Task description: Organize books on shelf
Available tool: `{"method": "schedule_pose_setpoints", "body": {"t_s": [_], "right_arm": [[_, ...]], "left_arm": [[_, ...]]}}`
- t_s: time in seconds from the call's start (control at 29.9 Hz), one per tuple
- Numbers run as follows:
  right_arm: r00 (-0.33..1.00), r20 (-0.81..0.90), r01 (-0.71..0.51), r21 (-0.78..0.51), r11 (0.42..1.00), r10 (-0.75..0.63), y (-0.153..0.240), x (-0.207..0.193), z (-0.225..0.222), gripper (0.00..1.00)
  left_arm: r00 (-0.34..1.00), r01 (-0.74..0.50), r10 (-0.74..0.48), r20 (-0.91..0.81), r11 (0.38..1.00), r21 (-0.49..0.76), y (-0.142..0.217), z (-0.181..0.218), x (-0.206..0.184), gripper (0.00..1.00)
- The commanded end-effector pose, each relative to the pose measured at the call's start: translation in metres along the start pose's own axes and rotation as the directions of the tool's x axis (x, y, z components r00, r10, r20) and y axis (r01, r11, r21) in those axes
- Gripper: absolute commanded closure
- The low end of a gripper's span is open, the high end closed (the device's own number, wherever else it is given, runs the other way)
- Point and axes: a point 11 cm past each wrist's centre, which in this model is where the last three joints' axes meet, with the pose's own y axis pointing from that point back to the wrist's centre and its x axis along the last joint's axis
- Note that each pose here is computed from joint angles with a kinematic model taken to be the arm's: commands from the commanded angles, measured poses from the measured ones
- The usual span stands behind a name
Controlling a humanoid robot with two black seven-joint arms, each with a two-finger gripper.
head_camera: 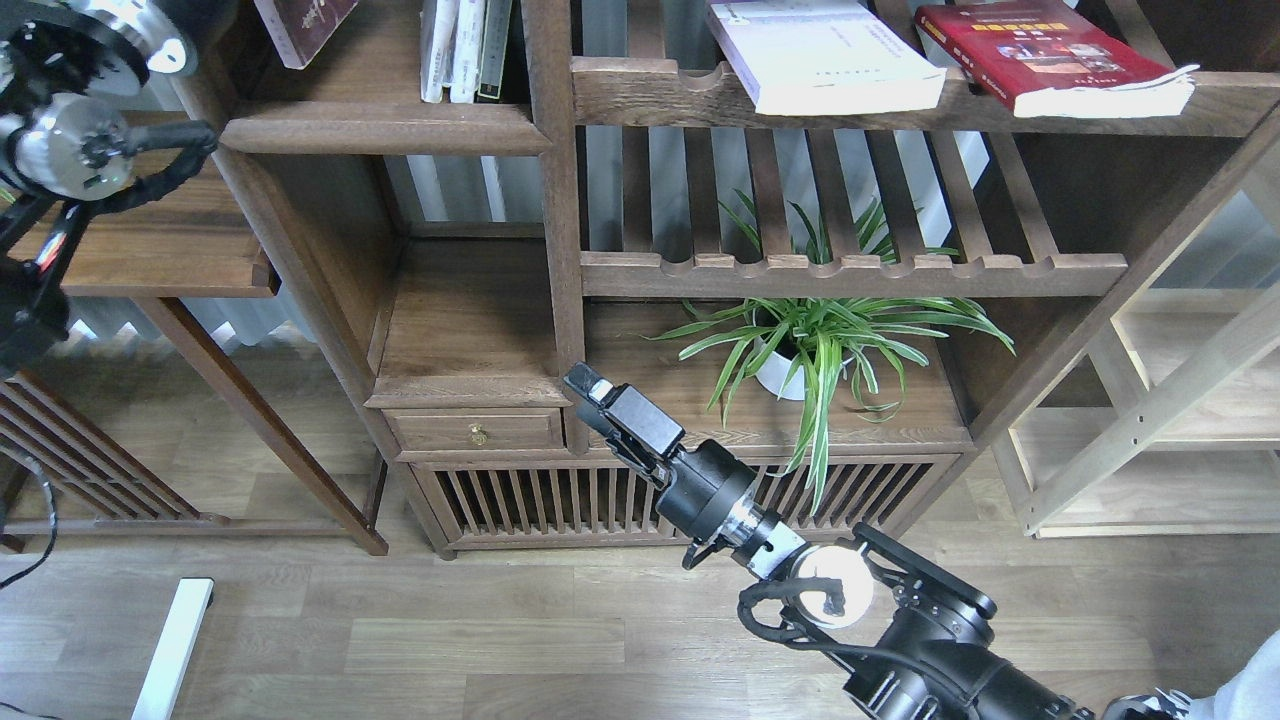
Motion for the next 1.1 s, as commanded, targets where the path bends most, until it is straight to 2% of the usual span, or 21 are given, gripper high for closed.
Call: {"method": "schedule_pose_setpoints", "body": {"t_s": [0.0, 0.7, 1.07], "right_arm": [[1.0, 0.003, 0.003, 0.005, 1.0, -0.003, 0.0, -0.001, -0.001, 0.02], [1.0, 0.002, 0.007, 0.045, 0.999, -0.007, 0.0, -0.002, -0.012, 0.02], [1.0, 0.004, 0.01, 0.063, 0.998, -0.01, 0.0, -0.003, -0.017, 0.02]], "left_arm": [[1.0, -0.001, 0.001, -0.007, 1.0, 0.004, -0.012, -0.003, -0.007, 0.98], [1.0, -0.021, 0.021, -0.005, 0.999, 0.025, -0.03, -0.025, -0.008, 0.98], [1.0, 0.001, 0.0, -0.03, 1.0, 0.026, -0.036, -0.035, -0.027, 0.98]]}}
